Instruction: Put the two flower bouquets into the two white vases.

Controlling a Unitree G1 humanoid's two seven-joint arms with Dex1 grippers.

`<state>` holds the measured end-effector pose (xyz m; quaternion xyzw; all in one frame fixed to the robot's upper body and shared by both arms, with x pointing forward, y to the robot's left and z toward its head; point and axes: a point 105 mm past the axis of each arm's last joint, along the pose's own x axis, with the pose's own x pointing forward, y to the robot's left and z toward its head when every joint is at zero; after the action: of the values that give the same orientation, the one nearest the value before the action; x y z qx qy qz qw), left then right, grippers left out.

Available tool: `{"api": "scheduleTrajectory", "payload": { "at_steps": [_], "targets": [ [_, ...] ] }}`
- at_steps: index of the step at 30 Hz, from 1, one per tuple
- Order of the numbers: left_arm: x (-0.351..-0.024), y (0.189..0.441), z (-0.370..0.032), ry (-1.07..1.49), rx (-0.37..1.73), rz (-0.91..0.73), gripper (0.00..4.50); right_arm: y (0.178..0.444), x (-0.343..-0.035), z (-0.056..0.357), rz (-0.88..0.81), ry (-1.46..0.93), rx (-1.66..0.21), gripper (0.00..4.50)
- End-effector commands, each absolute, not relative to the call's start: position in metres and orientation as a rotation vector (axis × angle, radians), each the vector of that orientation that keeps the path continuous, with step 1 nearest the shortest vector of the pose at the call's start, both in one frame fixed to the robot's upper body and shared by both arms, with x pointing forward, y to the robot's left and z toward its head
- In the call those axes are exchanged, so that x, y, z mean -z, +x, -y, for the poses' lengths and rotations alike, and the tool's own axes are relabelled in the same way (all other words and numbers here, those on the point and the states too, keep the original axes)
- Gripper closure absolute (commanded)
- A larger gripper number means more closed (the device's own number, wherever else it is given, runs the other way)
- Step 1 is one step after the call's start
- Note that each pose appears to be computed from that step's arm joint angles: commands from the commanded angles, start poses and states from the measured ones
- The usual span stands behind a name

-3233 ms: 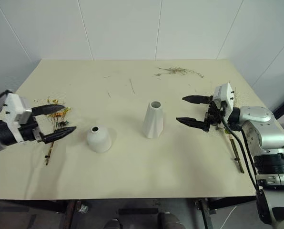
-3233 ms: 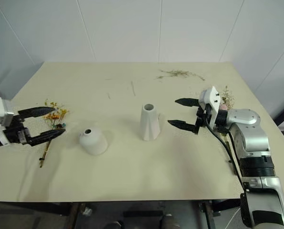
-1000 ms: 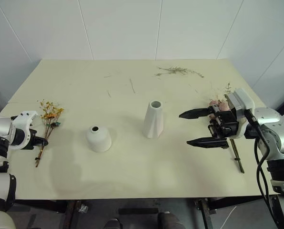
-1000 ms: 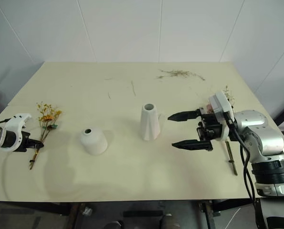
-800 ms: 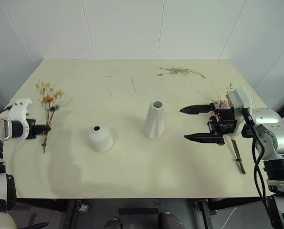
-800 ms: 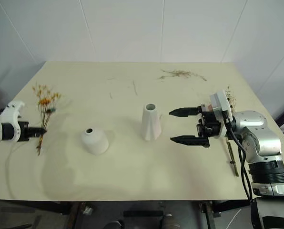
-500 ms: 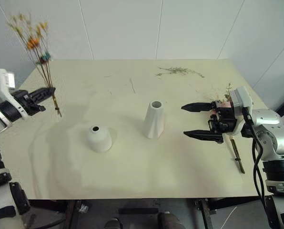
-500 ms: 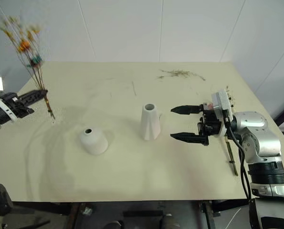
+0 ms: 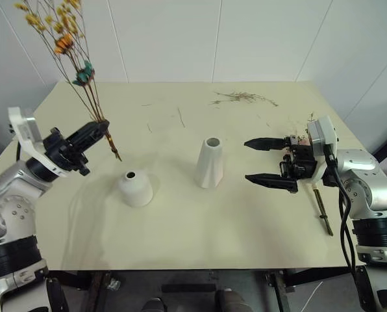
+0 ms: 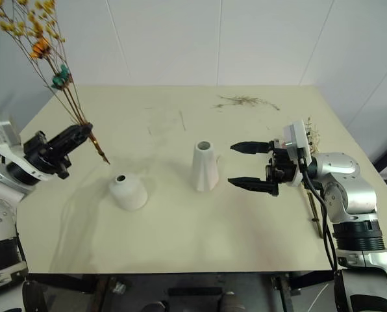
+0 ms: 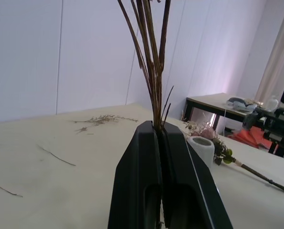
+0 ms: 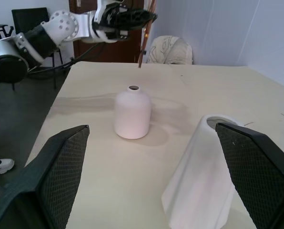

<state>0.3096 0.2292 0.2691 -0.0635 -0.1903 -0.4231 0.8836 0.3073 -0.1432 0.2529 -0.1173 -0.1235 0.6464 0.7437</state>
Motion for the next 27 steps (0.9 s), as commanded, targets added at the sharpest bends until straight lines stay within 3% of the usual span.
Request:
{"api": "scheduleTrajectory", "payload": {
  "at_steps": [1,17,27],
  "targets": [
    [-0.274,0.306,-0.228,-0.070,0.872,0.451,4.47,0.303,-0.267,0.143,0.333,-0.284,-1.404,0.00],
    [-0.246,0.305,-0.211,-0.115,0.881,0.447,4.47,0.303,-0.265,0.140,0.339,-0.258,-1.368,0.00],
    [-0.264,0.301,-0.212,-0.033,0.896,0.471,4.47,0.303,-0.262,0.139,0.346,-0.246,-1.357,0.00]
  ]
}}
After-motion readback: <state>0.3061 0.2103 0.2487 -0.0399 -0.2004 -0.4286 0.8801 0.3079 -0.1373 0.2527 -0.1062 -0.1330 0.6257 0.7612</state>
